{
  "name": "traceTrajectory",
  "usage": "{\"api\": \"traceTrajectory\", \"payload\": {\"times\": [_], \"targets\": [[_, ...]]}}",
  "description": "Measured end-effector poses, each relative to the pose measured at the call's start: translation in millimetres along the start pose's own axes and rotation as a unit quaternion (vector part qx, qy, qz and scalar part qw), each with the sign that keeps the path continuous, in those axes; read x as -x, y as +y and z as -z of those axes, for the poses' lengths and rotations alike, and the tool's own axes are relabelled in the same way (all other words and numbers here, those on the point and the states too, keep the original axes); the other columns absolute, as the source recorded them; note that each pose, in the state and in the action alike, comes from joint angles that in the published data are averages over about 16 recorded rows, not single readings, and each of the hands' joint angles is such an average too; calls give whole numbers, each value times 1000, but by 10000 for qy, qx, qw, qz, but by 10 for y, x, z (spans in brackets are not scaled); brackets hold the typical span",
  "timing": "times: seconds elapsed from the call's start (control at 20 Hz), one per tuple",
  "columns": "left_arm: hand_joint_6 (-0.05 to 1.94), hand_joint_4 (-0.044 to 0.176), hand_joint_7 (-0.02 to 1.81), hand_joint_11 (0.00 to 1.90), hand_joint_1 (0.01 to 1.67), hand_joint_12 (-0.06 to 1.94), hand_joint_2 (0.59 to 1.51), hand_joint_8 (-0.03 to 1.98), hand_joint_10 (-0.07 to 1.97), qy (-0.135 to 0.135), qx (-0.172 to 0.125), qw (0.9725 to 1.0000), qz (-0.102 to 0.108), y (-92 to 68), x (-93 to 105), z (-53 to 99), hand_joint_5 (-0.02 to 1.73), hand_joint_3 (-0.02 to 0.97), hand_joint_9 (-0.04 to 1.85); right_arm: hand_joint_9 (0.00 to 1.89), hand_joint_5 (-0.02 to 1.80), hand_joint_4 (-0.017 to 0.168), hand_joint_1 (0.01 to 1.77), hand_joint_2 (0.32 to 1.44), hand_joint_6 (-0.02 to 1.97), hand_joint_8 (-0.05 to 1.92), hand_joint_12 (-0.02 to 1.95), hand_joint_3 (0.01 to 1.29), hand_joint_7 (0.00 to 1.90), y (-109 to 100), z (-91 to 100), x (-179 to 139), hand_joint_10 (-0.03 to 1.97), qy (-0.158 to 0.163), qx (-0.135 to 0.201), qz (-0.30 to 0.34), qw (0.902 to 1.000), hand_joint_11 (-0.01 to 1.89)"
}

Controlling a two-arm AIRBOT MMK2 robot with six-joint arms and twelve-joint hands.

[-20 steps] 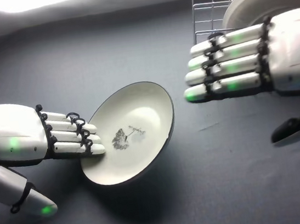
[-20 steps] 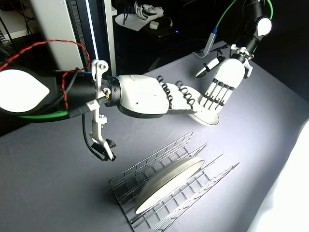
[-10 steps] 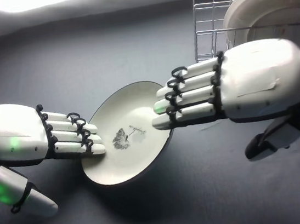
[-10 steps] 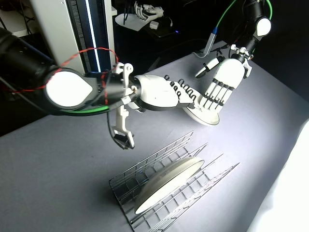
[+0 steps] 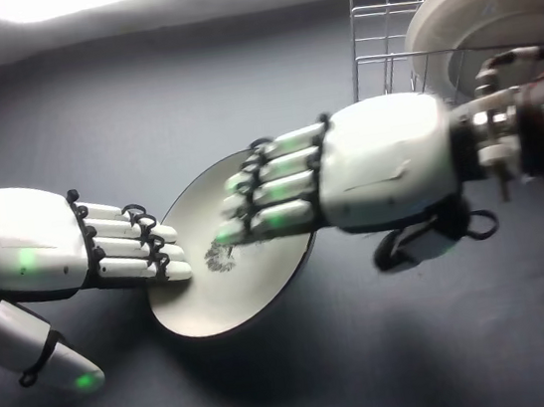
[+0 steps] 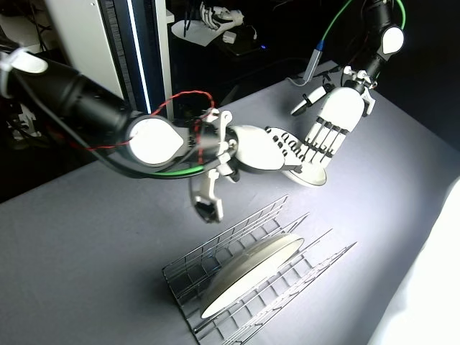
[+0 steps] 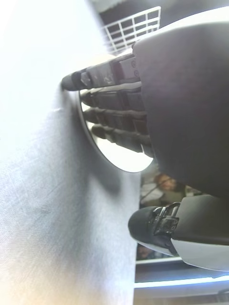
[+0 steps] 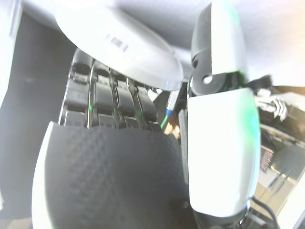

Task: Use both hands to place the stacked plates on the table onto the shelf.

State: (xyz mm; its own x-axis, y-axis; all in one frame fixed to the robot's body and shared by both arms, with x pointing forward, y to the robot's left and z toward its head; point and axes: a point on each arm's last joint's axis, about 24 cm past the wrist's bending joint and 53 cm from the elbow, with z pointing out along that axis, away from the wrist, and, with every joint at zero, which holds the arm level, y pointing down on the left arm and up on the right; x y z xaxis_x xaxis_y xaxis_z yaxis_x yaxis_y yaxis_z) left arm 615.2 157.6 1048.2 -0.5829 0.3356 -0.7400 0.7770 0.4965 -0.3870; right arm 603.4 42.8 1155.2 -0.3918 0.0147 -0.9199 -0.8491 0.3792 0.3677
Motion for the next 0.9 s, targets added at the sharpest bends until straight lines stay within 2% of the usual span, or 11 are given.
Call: {"api": "traceTrajectory", "payload": {"times": [0.4, 0.9], "targets": [[-36, -8, 29, 62, 14, 108, 1188, -10, -34, -7, -8, 10000, -12, -2, 13, -4, 31, 8, 6, 22, 21, 3, 1283, 958, 35, 17, 505, 13, 13, 47, -323, -73, 16, 57, 39, -45, 10000, 11], [-36, -8, 32, 65, 14, 109, 1188, -10, -34, -12, -18, 10000, -11, -2, 17, -7, 35, 7, 6, 26, 24, 3, 1292, 967, 35, 17, 543, 13, 19, 49, -545, -170, 16, 133, 22, -41, 9999, 11]]}}
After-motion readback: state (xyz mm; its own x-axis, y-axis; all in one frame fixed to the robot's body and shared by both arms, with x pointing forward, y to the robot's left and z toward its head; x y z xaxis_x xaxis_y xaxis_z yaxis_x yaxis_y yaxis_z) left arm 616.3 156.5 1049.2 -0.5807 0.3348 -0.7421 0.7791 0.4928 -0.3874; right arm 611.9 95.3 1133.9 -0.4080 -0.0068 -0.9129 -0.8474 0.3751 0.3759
